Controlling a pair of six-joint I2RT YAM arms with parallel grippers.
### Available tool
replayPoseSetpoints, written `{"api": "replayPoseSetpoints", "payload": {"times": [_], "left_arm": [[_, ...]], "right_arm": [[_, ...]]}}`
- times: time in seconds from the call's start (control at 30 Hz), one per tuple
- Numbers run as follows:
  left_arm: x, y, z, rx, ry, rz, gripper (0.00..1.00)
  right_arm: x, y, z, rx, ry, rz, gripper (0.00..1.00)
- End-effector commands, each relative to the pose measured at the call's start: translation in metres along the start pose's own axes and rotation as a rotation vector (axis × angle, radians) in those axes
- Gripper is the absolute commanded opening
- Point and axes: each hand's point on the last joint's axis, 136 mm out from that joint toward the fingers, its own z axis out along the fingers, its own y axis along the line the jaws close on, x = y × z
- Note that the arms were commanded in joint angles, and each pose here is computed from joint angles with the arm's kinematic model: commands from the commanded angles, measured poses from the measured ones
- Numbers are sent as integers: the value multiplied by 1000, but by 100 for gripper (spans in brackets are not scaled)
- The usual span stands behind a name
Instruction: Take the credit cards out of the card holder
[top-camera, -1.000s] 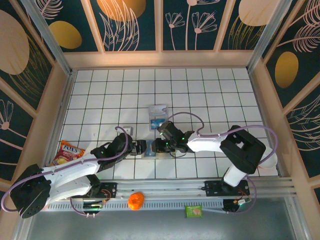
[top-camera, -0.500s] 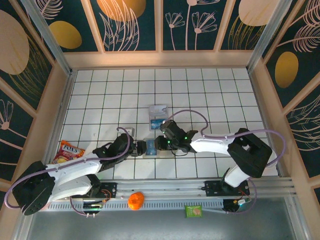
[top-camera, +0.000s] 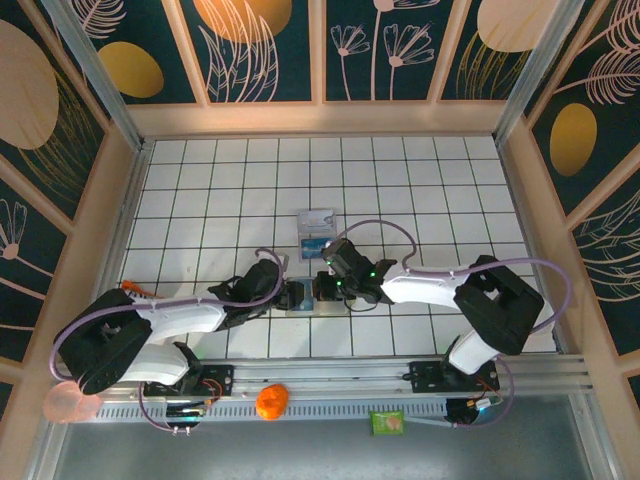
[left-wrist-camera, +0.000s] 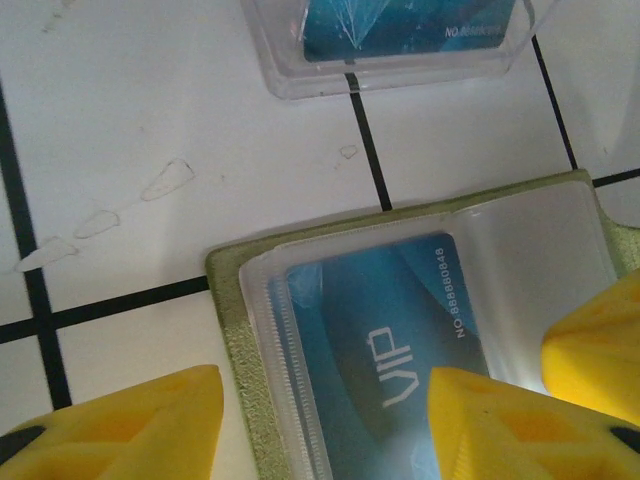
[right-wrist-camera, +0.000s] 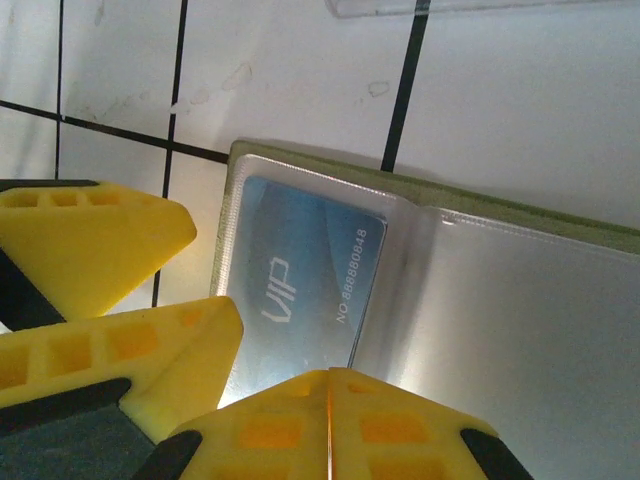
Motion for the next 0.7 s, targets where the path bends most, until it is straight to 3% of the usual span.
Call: {"api": "replayPoseSetpoints", "payload": {"times": [0.0,0.2,0.47,0.67], "left_arm": [[-1,-6,4,15,5,27,47],[16,-8,12,42,53,15,40],[27,-2,14,39,71,-17,16],[31,1,13,36,73,-31,9]], "right_arm": [[4,-4,4,-6,12,-17,9],[6,-4,5,-12,16,-21,9],[6,-5,3,-16,10,-17,10],[7,-8,0,-52,23,20,13]]}}
